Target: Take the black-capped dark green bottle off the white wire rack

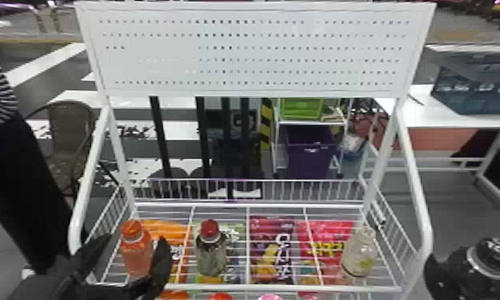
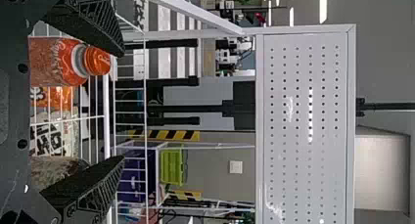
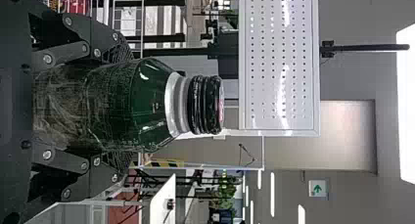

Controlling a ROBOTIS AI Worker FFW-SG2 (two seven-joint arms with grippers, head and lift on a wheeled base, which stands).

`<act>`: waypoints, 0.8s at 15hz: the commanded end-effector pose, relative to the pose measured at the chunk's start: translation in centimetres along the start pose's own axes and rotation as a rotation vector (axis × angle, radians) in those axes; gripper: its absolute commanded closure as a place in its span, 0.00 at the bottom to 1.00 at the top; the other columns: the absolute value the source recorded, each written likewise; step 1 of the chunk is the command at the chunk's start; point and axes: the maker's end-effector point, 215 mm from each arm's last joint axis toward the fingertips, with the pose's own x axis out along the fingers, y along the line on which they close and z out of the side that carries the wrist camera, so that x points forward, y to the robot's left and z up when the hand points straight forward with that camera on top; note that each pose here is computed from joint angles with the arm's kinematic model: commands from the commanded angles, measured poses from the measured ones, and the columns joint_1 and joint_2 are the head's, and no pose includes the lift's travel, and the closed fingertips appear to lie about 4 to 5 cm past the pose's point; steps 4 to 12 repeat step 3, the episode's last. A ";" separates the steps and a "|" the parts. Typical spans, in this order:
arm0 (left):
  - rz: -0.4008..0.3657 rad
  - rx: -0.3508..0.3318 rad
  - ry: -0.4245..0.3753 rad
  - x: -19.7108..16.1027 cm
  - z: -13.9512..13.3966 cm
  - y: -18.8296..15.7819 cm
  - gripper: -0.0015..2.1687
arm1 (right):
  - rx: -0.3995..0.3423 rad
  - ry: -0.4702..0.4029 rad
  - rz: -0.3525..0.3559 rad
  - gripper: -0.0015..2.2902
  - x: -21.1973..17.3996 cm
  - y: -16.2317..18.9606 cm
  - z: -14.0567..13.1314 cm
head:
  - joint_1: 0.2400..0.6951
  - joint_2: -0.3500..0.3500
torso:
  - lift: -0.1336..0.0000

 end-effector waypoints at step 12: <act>-0.001 -0.001 0.001 -0.2 0.0 0.0 0.07 | 0.003 0.000 0.000 0.60 -0.2 0.1 0.1 | 0.57 0.50 | 1.00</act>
